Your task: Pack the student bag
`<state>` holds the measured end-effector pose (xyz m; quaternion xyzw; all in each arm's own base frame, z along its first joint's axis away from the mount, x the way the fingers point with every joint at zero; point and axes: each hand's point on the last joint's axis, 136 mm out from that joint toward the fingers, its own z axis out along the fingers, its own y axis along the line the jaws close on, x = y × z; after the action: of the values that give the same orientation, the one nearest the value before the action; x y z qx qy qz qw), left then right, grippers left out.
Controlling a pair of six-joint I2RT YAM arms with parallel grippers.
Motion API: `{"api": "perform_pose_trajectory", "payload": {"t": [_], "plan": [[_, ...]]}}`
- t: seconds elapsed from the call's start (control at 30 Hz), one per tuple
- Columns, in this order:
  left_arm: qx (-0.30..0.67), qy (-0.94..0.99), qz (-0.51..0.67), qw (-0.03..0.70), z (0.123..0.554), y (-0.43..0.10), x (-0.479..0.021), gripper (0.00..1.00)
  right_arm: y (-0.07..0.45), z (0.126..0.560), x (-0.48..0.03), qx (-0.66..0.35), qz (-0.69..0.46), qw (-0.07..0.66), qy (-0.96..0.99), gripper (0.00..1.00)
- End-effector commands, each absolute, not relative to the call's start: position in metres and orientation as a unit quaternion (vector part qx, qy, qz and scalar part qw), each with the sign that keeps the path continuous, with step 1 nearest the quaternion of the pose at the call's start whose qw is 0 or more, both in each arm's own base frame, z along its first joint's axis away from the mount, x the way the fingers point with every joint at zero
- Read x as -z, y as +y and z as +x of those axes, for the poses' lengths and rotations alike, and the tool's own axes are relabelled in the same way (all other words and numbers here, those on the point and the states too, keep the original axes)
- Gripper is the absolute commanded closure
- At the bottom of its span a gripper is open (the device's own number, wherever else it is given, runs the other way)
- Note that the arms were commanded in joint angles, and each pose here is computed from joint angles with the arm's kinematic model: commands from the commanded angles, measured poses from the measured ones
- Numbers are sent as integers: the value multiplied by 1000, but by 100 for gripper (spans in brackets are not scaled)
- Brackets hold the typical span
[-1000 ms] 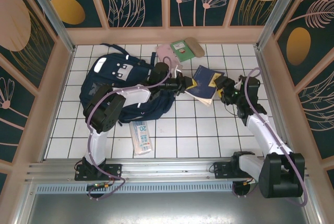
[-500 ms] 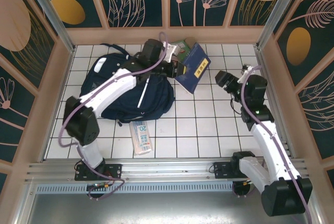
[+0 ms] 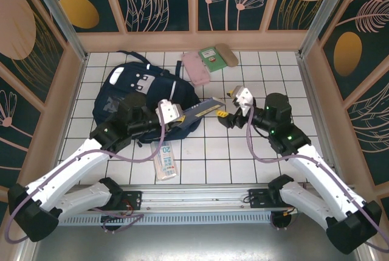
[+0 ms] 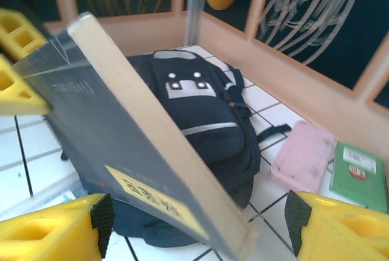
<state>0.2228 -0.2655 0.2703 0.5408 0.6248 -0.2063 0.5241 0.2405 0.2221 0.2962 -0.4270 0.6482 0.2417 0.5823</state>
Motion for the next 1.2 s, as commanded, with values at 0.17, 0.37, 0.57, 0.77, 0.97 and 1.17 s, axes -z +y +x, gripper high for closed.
{"api": "perform_pose_trajectory", "payload": {"t": [0.17,0.37,0.57,0.77,0.97,1.17], "plan": [[162,528,596,583,209,-262,-282,100,239,230,-311,-182,-533,612,555,24],[180,504,608,586,198,-265,-282,100,263,211,-301,-219,-578,578,534,30],[176,512,592,597,205,-265,-287,100,281,203,-289,-241,-605,536,537,100],[156,608,429,649,251,-243,-312,34,258,230,-301,-239,-500,572,605,100],[178,762,228,580,314,-217,-294,14,198,288,-305,-242,-203,590,743,100],[172,877,97,438,370,-213,-228,18,155,321,-266,-273,5,481,833,100]]}}
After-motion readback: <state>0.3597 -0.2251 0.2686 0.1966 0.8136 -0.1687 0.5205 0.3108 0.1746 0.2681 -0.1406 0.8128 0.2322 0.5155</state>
